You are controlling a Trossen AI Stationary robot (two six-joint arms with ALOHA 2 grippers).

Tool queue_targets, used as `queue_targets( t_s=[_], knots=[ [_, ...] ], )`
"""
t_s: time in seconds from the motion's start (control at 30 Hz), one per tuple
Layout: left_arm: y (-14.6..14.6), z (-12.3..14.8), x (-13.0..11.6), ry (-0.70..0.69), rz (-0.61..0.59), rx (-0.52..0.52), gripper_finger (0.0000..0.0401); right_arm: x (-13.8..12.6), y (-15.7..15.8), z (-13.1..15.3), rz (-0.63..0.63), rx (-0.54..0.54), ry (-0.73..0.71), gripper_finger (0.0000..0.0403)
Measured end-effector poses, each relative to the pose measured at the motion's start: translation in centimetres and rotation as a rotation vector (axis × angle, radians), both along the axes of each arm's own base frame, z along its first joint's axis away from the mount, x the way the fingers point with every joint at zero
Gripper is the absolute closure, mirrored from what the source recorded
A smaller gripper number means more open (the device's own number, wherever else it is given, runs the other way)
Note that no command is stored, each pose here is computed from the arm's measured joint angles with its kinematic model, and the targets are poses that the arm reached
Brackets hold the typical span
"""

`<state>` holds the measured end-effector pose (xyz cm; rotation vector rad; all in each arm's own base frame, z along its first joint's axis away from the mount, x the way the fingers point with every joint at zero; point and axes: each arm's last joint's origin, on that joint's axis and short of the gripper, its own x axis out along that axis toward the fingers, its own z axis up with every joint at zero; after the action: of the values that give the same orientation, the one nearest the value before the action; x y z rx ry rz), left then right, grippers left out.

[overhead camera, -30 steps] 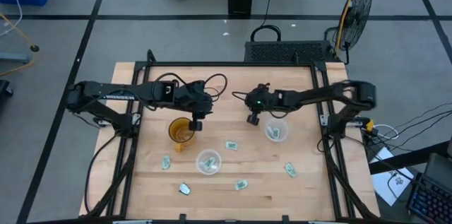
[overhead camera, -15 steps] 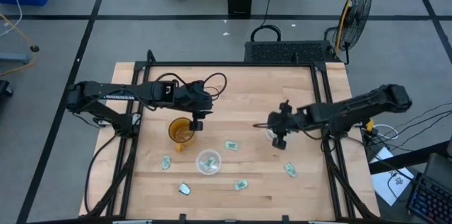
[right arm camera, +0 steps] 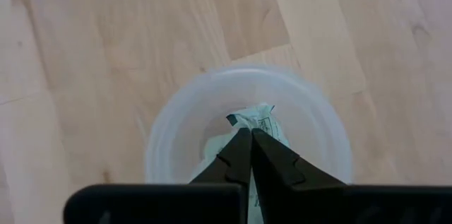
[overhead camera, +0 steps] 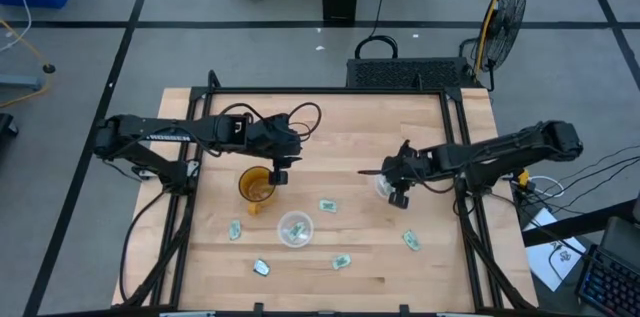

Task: Pick and place Stevia / Truvia into bins
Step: Put the white stevia packet into the right transparent container, then put the white stevia packet into the left transparent container

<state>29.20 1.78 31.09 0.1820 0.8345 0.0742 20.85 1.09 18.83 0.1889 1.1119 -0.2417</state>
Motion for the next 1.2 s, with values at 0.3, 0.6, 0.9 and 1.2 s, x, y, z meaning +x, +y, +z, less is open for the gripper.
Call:
queue_targets(
  t_s=[0.3, 0.6, 0.9, 1.2],
  knots=[
    [0.0, 0.0, 0.0, 0.000, 0.000, 0.000, 0.0272, 0.0, -0.5, -0.2, -0.061, 0.016, -0.003, 0.0396],
    [0.0, 0.0, 0.0, 0.000, 0.000, 0.000, 0.0272, 0.2, -0.5, -0.1, -0.060, 0.018, -0.032, 0.0332],
    [0.0, 0.0, 0.0, -0.003, 0.015, -0.013, 0.0272, 0.8, -0.5, 0.6, 0.015, -0.016, -0.126, 0.0296],
    [-0.6, -0.1, 0.0, 0.004, -0.018, -0.019, 0.0272, 2.5, -0.4, 2.7, 0.145, -0.101, -0.392, 0.0296]
  ],
)
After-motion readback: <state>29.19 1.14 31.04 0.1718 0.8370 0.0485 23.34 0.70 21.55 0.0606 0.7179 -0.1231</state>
